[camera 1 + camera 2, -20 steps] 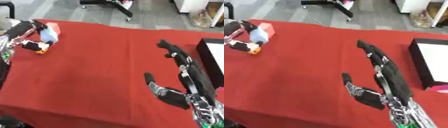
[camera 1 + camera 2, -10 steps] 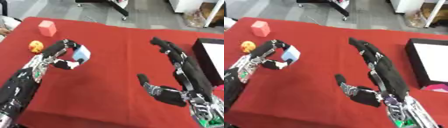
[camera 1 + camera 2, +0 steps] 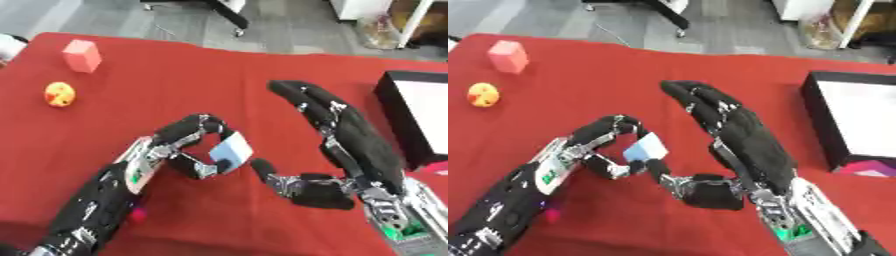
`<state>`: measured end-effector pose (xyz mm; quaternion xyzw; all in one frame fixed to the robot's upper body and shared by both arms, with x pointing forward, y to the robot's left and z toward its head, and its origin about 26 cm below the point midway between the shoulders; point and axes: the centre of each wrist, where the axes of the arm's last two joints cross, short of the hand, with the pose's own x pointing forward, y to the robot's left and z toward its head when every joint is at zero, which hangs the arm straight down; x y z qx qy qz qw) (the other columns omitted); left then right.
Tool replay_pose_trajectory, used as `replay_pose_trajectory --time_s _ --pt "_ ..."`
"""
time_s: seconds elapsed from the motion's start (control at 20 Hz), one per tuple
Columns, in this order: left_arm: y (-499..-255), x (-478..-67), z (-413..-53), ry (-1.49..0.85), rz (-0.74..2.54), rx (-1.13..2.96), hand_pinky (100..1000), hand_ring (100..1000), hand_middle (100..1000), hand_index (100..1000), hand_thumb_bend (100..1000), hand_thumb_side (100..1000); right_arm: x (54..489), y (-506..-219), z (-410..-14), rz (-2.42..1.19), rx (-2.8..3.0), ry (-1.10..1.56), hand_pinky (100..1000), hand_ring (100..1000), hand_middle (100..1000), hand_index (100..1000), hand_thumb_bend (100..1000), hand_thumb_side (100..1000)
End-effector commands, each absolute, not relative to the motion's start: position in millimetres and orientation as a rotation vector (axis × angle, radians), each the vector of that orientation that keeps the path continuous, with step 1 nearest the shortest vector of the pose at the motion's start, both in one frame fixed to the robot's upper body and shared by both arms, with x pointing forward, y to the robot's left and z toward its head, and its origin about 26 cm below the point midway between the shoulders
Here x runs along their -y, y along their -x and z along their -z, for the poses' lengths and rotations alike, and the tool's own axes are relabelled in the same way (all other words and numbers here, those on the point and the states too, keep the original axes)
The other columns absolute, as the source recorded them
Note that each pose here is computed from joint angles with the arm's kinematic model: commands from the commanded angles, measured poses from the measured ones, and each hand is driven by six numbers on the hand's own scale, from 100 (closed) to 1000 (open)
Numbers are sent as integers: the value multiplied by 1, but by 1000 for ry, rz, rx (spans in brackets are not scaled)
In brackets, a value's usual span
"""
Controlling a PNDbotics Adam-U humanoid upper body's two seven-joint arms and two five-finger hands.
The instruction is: Pick up the objects with one hand, pass them to the other hand, and then place them into the box on the other side of the table.
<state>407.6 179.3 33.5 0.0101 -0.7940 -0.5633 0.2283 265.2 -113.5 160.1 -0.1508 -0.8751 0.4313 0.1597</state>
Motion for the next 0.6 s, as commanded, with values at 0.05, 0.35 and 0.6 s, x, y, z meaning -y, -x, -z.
replay_pose_trajectory --time_s 0.05,0.35,0.6 --pt "-410 -160 -54 21 1577 2224 667 552 457 550 100 718 115 -264 -168 -1245 2541 443 773 880 846 969 343 424" --pt "-407 -146 -78 66 1547 2226 667 553 458 551 100 712 115 -263 -167 -1238 2547 450 765 876 841 966 336 420" --pt "-405 -145 -98 92 1501 2208 666 553 458 551 100 708 115 -263 -165 -1232 2539 456 758 877 841 967 336 420"
